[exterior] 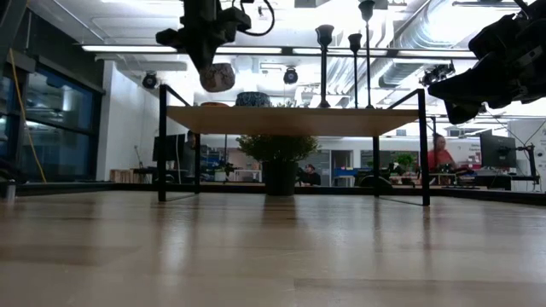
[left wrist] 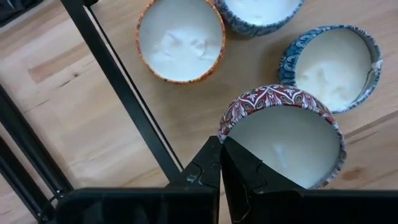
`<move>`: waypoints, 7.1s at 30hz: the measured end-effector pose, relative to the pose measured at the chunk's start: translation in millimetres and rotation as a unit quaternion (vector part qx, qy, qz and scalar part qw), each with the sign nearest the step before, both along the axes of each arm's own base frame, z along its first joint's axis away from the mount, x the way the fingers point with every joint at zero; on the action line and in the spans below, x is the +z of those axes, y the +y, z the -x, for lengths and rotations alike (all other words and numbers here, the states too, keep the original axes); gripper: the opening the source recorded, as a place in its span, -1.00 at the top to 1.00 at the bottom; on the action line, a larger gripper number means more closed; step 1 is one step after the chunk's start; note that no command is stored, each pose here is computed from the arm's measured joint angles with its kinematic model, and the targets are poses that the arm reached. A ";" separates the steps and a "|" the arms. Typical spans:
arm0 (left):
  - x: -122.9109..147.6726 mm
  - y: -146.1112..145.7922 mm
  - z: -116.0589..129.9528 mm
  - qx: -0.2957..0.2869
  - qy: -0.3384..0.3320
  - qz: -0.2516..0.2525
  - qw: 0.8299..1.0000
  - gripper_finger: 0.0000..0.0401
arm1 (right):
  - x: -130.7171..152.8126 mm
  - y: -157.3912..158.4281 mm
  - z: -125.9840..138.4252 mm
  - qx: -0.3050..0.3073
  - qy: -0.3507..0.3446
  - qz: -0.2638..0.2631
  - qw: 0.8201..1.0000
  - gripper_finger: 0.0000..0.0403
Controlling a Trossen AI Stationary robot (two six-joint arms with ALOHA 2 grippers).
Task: Pick & Place candle stick holders
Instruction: Put the red scented candle on the shelf, then return to Home Position
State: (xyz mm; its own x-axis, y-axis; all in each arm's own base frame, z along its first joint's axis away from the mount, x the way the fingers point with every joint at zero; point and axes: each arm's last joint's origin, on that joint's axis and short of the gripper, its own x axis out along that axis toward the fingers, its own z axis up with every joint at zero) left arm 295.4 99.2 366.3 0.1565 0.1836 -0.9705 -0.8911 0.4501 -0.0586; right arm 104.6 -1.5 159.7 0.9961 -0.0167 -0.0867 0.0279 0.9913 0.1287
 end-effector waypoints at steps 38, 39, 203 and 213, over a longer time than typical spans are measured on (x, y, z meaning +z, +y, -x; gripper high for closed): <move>-17.8 -3.7 -11.3 -0.073 0.072 -0.010 0.995 1.00 | 0.0 -0.1 0.0 0.000 0.000 0.000 1.000 1.00; -19.3 -3.7 -12.6 -0.074 0.074 -0.010 0.994 1.00 | 0.0 0.0 0.0 0.000 0.000 0.000 1.000 1.00; -74.5 -84.7 125.2 -0.406 -0.449 -0.326 0.726 0.63 | -1.6 -0.1 -1.0 0.000 0.009 0.000 1.000 1.00; -149.5 -100.3 162.2 -0.431 -0.512 -0.308 0.676 0.63 | -1.7 0.0 -1.0 0.000 0.009 0.000 1.000 1.00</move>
State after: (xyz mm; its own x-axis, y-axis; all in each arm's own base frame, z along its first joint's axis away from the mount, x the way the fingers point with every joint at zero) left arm 133.2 -1.1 216.8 0.9951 -0.0837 -0.0533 0.0833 0.9965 -0.0103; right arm 105.6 -1.5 158.1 0.9943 -0.0172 -0.1049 0.0308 0.9912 0.1286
